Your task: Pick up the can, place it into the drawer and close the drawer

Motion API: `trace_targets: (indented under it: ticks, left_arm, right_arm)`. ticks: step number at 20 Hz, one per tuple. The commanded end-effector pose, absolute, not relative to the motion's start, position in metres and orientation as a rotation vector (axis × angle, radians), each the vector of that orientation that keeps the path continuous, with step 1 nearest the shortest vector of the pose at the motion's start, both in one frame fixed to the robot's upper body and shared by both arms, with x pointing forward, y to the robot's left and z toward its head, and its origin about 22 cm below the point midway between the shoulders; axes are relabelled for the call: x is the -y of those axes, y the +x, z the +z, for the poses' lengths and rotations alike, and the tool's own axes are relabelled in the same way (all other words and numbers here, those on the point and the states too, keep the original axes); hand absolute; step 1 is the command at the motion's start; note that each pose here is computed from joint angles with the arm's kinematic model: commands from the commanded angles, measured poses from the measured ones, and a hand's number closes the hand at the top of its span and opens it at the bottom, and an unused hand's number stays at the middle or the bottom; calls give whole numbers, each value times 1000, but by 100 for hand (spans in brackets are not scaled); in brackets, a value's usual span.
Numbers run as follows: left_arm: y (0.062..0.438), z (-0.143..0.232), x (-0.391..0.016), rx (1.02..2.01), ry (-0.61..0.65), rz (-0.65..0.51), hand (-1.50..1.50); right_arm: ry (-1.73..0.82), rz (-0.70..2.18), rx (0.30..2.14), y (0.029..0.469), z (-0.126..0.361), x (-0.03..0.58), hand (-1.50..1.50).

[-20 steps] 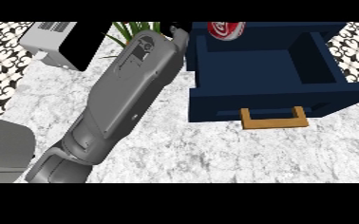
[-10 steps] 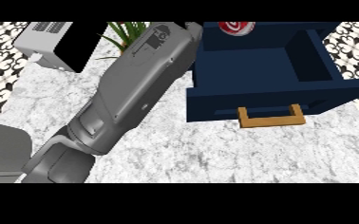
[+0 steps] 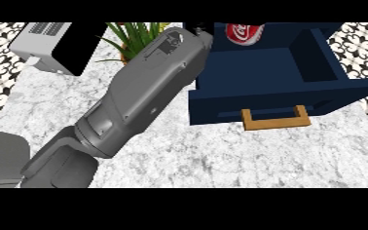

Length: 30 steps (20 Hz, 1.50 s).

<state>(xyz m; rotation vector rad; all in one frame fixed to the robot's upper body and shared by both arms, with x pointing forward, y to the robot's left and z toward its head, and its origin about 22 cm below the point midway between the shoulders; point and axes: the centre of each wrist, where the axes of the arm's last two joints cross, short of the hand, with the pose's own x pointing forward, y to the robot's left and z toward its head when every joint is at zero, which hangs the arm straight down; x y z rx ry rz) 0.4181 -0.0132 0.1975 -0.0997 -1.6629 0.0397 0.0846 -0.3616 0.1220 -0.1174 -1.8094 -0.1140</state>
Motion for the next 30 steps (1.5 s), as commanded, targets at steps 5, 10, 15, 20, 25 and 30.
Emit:
trace_targets:
  ticks: [5, 10, 15, 20, 25, 30]
  left_arm:
    - [418, 186, 18, 1653, -8, 20, -150]
    - [415, 183, 22, 1626, 33, 37, -150]
    - [417, 159, 11, 1643, 68, 72, -150]
    - [420, 165, 11, 1634, 36, 94, -150]
    - [416, 173, 19, 1661, 32, 113, -150]
    - [414, 167, 17, 1691, -14, 116, -150]
  right_arm:
    - [-131, -102, 1800, 85, 128, 358, -150]
    - [-112, -107, 1802, 85, 130, 356, -150]
    - [-98, -101, 1827, 98, 128, 359, -150]
    - [-106, -94, 1811, 88, 128, 361, -150]
    - [-194, -36, 1894, 98, 135, 348, -150]
    - [-345, 242, 1966, 94, 167, 345, -150]
